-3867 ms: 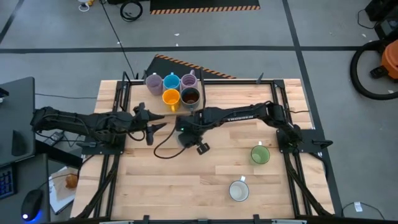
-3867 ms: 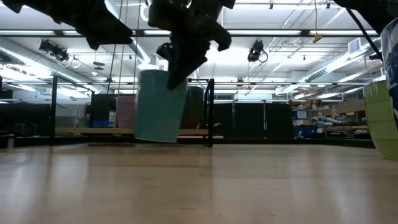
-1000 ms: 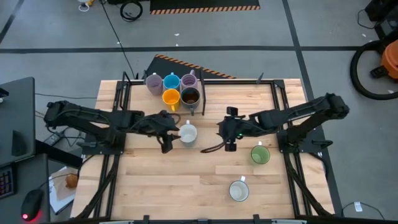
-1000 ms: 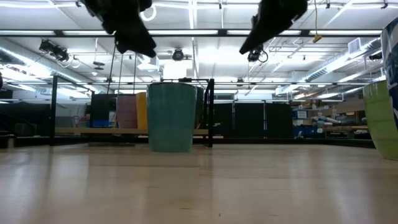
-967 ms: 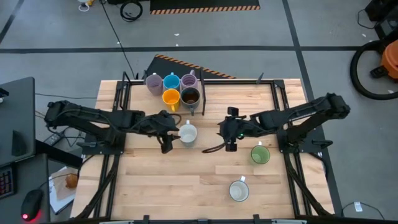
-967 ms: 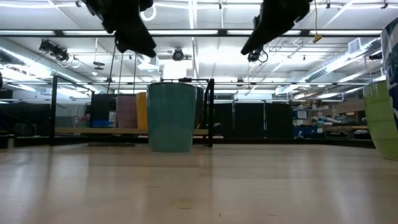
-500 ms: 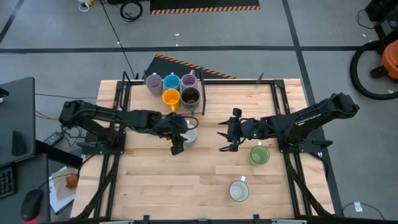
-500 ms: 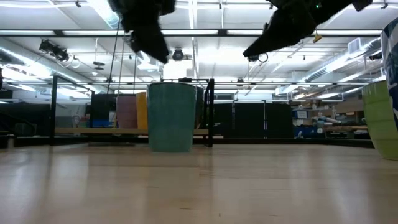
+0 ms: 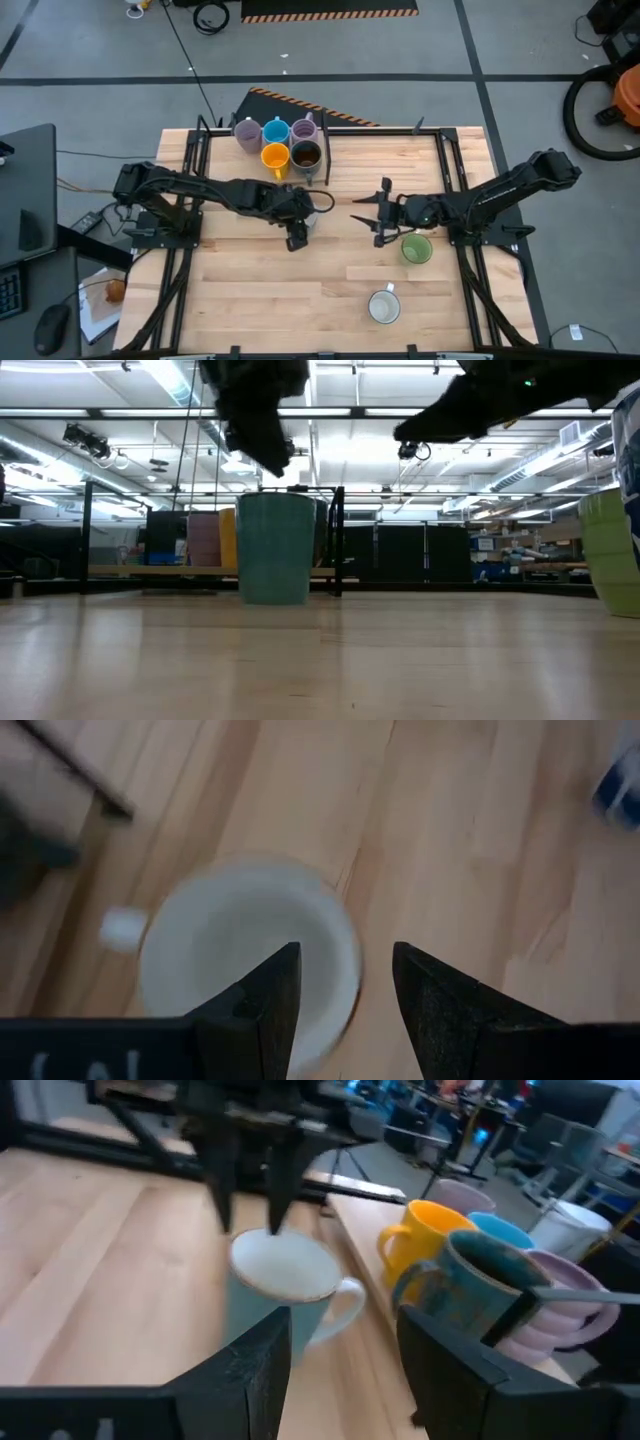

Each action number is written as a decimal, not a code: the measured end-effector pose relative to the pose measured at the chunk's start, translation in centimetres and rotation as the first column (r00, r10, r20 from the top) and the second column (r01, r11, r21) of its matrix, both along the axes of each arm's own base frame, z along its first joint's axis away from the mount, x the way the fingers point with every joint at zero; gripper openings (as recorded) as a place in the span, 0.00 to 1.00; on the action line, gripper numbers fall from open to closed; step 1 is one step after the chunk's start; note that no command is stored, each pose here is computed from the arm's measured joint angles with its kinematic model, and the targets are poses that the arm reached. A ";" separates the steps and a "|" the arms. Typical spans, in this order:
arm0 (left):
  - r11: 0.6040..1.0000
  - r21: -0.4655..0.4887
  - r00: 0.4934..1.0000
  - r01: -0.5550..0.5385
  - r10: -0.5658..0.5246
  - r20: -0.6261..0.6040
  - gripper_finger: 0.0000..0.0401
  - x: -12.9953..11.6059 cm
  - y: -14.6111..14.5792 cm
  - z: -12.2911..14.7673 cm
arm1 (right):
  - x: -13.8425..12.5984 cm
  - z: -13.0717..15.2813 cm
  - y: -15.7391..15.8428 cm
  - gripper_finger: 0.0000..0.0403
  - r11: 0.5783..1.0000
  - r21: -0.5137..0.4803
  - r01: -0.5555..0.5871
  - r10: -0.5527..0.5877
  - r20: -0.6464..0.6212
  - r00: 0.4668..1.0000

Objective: Place coffee mugs
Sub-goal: Put the blue and white mug on the shelf

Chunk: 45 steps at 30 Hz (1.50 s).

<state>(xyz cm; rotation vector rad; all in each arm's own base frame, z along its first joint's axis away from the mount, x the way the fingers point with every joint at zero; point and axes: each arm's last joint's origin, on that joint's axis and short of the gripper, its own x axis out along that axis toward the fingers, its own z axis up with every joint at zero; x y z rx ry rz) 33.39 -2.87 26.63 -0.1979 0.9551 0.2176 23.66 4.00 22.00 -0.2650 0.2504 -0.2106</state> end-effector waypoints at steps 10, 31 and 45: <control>1.000 -0.001 0.999 0.015 -0.014 0.035 0.41 0.7 -0.9 -0.4 | -0.4 0.7 1.1 0.47 0.998 -0.015 -0.055 0.056 0.039 0.998; 0.999 0.032 0.999 -0.032 0.034 -0.041 0.41 1.9 -0.8 -3.1 | -0.5 0.5 1.2 0.47 0.998 -0.004 -0.057 0.058 0.016 0.998; 0.999 0.031 0.990 -0.026 0.030 -0.135 0.26 1.8 -0.7 -4.5 | -0.5 0.4 1.2 0.47 0.998 0.004 -0.056 0.056 0.018 0.998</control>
